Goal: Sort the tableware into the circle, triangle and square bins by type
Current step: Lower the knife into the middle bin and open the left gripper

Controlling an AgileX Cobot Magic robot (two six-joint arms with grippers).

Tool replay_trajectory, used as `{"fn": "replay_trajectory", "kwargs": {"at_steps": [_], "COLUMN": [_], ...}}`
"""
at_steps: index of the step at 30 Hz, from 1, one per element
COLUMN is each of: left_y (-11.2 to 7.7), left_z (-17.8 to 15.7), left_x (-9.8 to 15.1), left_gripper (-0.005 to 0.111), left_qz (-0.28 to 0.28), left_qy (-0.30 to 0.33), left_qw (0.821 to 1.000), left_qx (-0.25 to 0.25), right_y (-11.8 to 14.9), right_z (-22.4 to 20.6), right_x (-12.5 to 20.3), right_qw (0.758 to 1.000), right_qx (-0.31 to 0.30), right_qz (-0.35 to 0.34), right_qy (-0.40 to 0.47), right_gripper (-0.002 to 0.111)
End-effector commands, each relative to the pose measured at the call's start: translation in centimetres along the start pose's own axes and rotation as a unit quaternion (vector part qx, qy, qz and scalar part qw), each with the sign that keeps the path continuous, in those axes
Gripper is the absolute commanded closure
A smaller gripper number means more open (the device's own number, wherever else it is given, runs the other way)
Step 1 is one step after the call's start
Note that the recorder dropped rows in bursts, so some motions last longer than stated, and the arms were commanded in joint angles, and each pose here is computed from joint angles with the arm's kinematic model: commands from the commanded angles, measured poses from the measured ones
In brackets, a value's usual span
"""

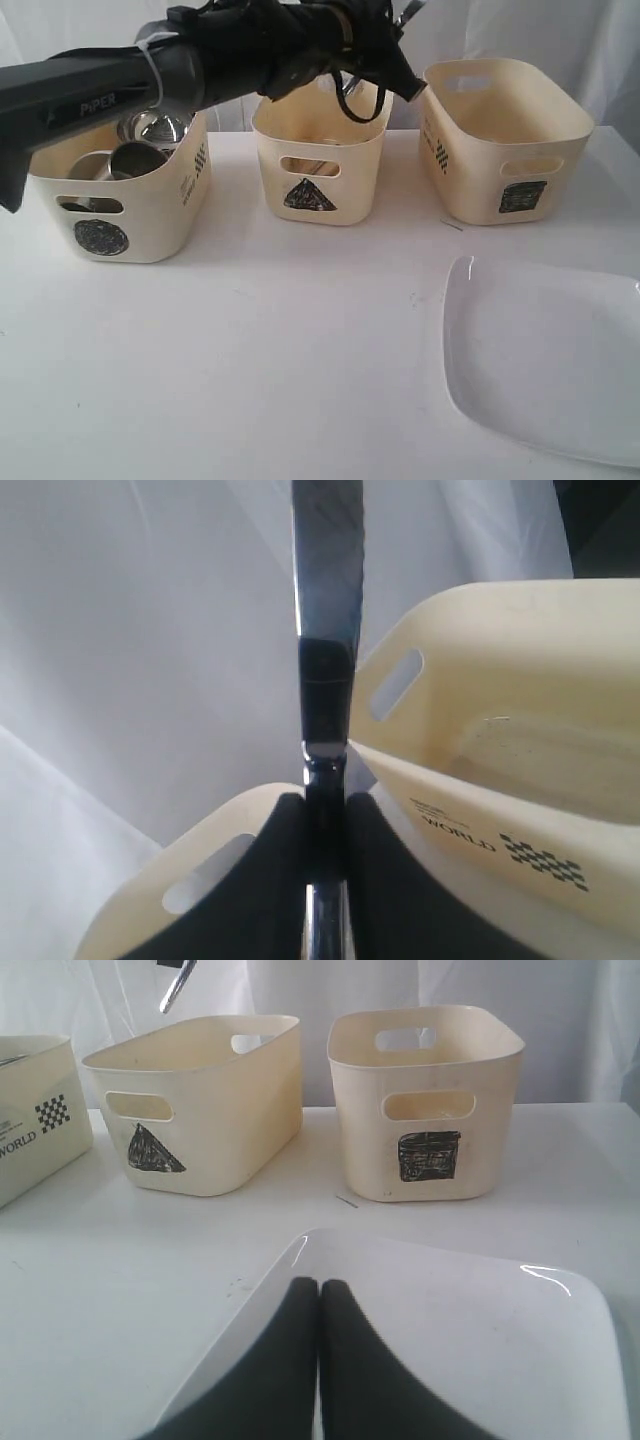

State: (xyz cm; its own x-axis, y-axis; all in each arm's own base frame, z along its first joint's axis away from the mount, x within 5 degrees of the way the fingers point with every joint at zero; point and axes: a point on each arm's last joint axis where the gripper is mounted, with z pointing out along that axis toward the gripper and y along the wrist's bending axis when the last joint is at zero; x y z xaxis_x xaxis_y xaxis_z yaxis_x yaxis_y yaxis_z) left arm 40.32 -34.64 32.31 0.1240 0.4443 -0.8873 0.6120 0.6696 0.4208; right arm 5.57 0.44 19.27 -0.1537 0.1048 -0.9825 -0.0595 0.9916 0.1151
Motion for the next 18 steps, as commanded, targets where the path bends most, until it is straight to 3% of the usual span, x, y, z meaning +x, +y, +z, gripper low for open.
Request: {"fn": "replay_trajectory", "kwargs": {"at_steps": [1,10,18], "left_y": [-0.5,-1.5,-1.3], "left_z": [0.8,2.9,3.2], "left_x": [0.5,3.5,3.8], "left_gripper": [0.107,0.107,0.107], "left_qz": [0.004,0.010,0.041], "left_qy": [-0.020,-0.031,-0.041], "left_qw": [1.000,0.999,0.998], "left_qx": [0.006,0.018,0.015], "right_y": [0.0,0.0,0.0], "right_z": [0.0,0.0,0.0], "right_x": [0.0,0.0,0.0], "right_qw": [1.000,1.000,1.000], "right_qx": [0.002,0.002,0.002], "right_qz": [0.000,0.000,0.000], "right_qy": [-0.007,-0.007,-0.007], "right_gripper": [0.108,0.108,0.108]}}
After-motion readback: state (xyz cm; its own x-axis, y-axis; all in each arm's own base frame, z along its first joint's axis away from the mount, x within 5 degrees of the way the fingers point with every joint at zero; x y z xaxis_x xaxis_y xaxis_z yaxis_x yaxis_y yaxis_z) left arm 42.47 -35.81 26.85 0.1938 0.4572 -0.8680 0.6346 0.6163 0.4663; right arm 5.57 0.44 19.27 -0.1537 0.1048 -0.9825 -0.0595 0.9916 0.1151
